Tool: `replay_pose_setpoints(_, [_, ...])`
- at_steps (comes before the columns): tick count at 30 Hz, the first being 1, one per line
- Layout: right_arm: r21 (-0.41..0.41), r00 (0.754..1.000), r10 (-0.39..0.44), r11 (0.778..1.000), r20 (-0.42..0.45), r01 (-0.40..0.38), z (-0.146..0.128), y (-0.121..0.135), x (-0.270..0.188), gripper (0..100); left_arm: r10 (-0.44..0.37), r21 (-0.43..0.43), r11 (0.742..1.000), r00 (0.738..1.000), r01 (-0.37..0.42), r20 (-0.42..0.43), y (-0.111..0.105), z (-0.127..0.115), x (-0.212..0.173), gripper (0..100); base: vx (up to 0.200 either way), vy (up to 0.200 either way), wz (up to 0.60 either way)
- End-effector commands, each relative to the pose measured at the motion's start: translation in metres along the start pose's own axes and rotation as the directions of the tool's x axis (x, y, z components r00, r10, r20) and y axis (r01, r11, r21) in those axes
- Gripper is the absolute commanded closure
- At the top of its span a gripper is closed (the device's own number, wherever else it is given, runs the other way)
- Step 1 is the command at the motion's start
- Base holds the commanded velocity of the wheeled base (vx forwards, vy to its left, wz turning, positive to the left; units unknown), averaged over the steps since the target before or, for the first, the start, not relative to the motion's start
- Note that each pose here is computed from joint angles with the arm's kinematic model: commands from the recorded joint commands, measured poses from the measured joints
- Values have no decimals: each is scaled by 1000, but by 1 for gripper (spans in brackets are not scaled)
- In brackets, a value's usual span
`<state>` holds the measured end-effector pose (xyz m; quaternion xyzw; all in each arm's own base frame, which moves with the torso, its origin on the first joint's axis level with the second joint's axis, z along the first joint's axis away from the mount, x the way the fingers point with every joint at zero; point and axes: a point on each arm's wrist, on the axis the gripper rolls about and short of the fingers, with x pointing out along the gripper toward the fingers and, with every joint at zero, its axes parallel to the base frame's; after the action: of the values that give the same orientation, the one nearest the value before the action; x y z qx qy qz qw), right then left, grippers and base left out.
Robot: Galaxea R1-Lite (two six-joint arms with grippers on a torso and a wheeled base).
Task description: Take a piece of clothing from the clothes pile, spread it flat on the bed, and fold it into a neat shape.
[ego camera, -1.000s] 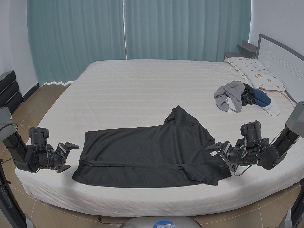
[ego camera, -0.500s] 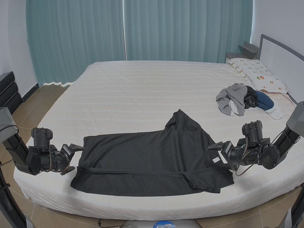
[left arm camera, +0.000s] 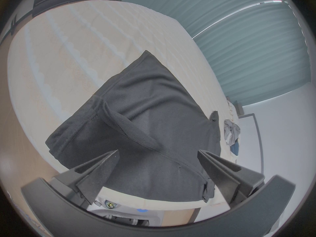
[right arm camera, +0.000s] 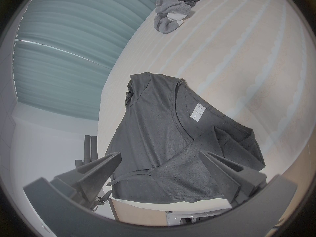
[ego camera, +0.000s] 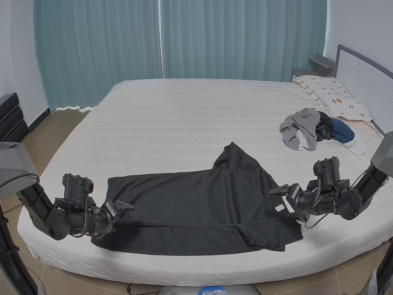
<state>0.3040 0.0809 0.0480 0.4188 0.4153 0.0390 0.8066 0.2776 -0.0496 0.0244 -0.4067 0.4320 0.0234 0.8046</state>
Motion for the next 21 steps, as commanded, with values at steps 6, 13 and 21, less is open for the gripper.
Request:
replay_pose_setpoints(6, [-3,1000,2,1000,-4,-2,-2,1,-2,0,97,13,995,994,-98,60,-1,6,43,0,0,0,0])
replay_pose_setpoints(13, [0,1000,8,1000,8,-8,0,0,-2,0,101,17,994,979,-106,177,-6,37,59,0,0,0,0])
replay_pose_setpoints(21, [-1,1000,22,1000,21,-22,0,-1,0,0,73,-16,997,963,-72,259,-8,66,52,0,0,0,0])
